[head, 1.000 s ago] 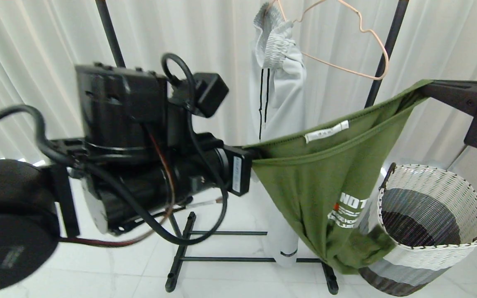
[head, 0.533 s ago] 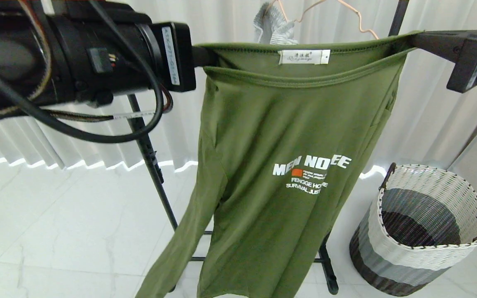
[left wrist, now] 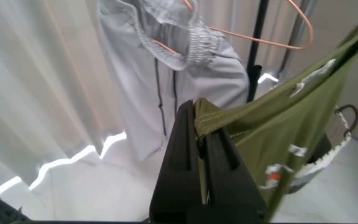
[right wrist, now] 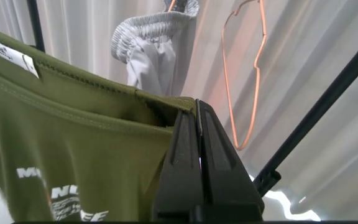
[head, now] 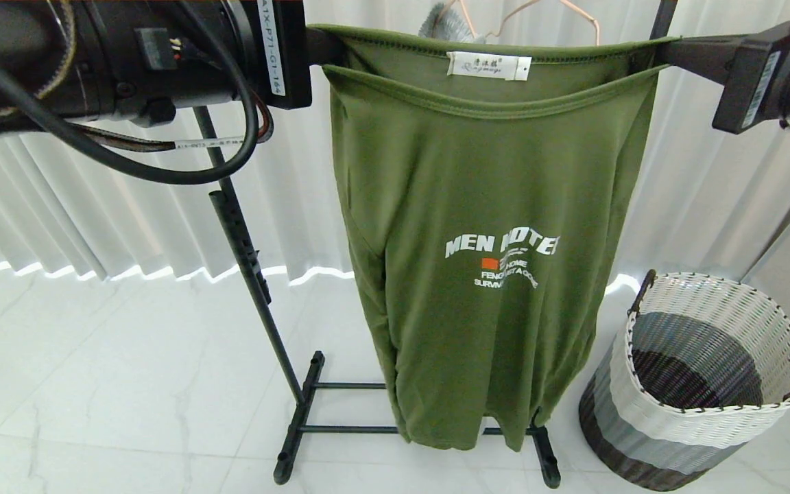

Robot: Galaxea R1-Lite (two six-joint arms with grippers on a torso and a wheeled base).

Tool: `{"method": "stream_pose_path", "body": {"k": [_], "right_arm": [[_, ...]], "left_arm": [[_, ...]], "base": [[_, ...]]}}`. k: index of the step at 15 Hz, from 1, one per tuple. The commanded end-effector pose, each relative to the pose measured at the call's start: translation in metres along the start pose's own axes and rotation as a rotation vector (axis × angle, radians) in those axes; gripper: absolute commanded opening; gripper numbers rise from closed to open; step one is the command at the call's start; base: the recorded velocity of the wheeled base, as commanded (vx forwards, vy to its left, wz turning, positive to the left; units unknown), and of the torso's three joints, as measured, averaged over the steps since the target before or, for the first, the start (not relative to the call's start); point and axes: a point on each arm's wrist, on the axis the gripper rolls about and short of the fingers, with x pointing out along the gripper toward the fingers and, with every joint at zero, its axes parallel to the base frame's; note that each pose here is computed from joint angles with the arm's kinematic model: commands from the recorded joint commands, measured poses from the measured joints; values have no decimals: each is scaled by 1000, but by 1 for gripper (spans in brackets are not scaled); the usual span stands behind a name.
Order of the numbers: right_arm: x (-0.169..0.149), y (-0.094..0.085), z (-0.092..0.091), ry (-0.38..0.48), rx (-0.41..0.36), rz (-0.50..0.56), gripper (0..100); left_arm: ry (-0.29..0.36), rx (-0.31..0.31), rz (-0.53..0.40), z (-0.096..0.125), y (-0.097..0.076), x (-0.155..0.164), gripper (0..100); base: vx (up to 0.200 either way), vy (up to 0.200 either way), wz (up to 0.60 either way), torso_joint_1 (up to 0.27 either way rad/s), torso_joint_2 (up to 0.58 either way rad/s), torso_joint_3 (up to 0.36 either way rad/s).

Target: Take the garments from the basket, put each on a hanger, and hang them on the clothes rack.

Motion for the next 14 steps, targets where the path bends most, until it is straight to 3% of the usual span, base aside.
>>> {"method": "stream_pose_path", "body": {"k": [1, 7, 10, 12, 14], "right_arm": [[1, 0, -1, 8, -1, 2, 0], [-6, -1, 1, 22, -2, 2, 0], [-13, 0, -5, 46, -4, 8, 0], [-17, 0, -9, 56, -5, 10, 0], [-22, 4, -24, 102, -6, 23, 0]], "left_arm": [[9, 1, -16, -2, -5, 2, 0], [16, 23, -17, -4, -6, 3, 0], [78, 23, -27, -23, -9, 5, 0], [80, 23, -29, -23, -9, 5, 0], [108, 21, -44, -32, -13, 6, 0]], "base": [[0, 0, 0, 0, 0, 0], [0, 0, 0, 0, 0, 0], [0, 0, 0, 0, 0, 0], [0, 0, 0, 0, 0, 0], [0, 0, 0, 0, 0, 0]]}}
